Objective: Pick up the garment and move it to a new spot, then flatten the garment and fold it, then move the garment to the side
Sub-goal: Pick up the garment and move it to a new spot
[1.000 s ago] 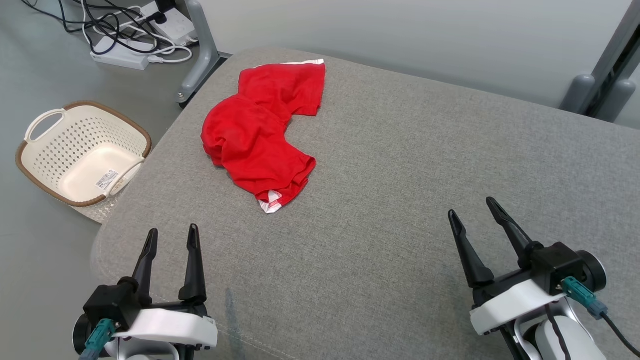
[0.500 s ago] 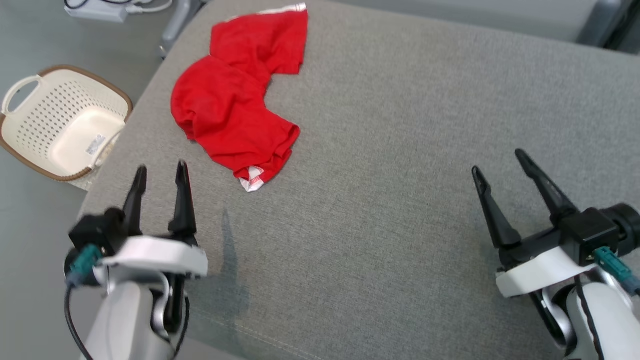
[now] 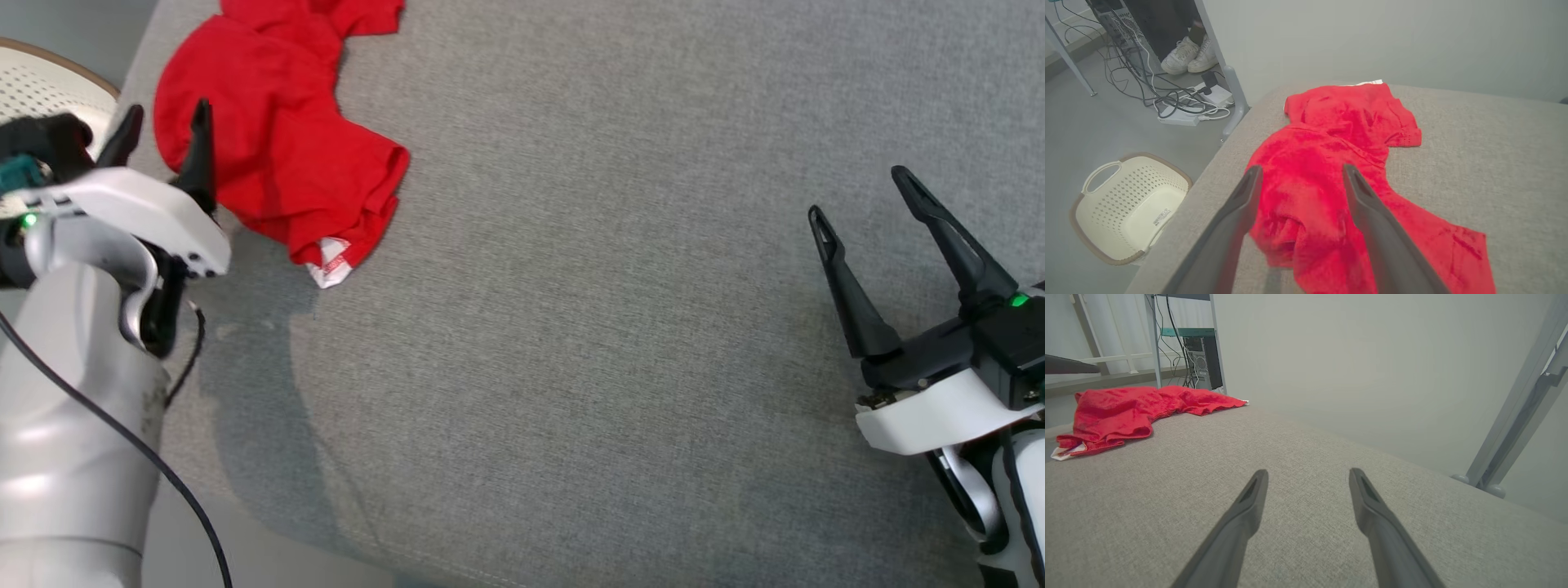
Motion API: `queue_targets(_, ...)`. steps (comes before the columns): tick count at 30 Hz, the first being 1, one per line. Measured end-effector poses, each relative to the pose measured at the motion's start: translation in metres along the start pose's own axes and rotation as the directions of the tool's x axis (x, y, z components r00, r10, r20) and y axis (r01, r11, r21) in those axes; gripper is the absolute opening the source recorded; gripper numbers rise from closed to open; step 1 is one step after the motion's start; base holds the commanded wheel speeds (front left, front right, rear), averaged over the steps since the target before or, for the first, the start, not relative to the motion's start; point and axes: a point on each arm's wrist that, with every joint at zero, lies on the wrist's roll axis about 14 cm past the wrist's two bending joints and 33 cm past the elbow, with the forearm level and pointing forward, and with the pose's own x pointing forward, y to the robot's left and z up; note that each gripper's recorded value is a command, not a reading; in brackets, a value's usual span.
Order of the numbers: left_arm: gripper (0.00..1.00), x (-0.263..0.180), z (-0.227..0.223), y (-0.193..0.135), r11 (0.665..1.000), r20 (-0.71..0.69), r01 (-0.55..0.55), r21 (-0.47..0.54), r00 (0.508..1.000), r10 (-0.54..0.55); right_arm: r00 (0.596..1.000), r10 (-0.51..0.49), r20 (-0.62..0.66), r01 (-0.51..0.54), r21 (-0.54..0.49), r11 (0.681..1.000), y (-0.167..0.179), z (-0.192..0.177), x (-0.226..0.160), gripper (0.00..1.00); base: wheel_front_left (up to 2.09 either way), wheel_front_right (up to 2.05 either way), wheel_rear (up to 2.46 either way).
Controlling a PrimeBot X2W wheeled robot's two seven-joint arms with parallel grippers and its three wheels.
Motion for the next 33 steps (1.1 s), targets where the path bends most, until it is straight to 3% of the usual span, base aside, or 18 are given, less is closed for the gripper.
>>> queue_targets(12,1.00,0.053,-0.037,-0.011,0.997,-0.285,0.026,0.067,0.959,-0.006,0.998,-0.038,-0.053,0.037,-0.024,0.999,-0.023,-0.027,-0.011,1.00,0.00,0.00,0.00)
queue_targets(21,1.00,0.054,-0.069,-0.021,0.999,-0.413,0.020,0.027,0.911,-0.007,0.997,-0.053,-0.051,0.052,-0.033,0.998,-0.029,-0.029,-0.013,1.00,0.00,0.00,0.00)
queue_targets(23,0.26,0.052,-0.074,-0.024,1.000,-0.432,0.019,0.005,0.902,-0.015,0.997,-0.055,-0.045,0.053,-0.034,0.998,-0.029,-0.027,-0.014,1.00,0.00,0.00,0.00)
queue_targets(24,0.00,0.051,-0.073,-0.024,1.000,-0.432,0.019,0.001,0.902,-0.017,0.997,-0.056,-0.046,0.055,-0.034,0.998,-0.029,-0.027,-0.014,1.00,0.00,0.00,0.00)
queue_targets(33,0.00,0.052,-0.042,-0.017,0.999,-0.288,0.000,-0.042,0.958,-0.012,0.998,-0.046,-0.033,0.045,-0.045,0.998,-0.025,-0.017,-0.013,1.00,0.00,0.00,0.00)
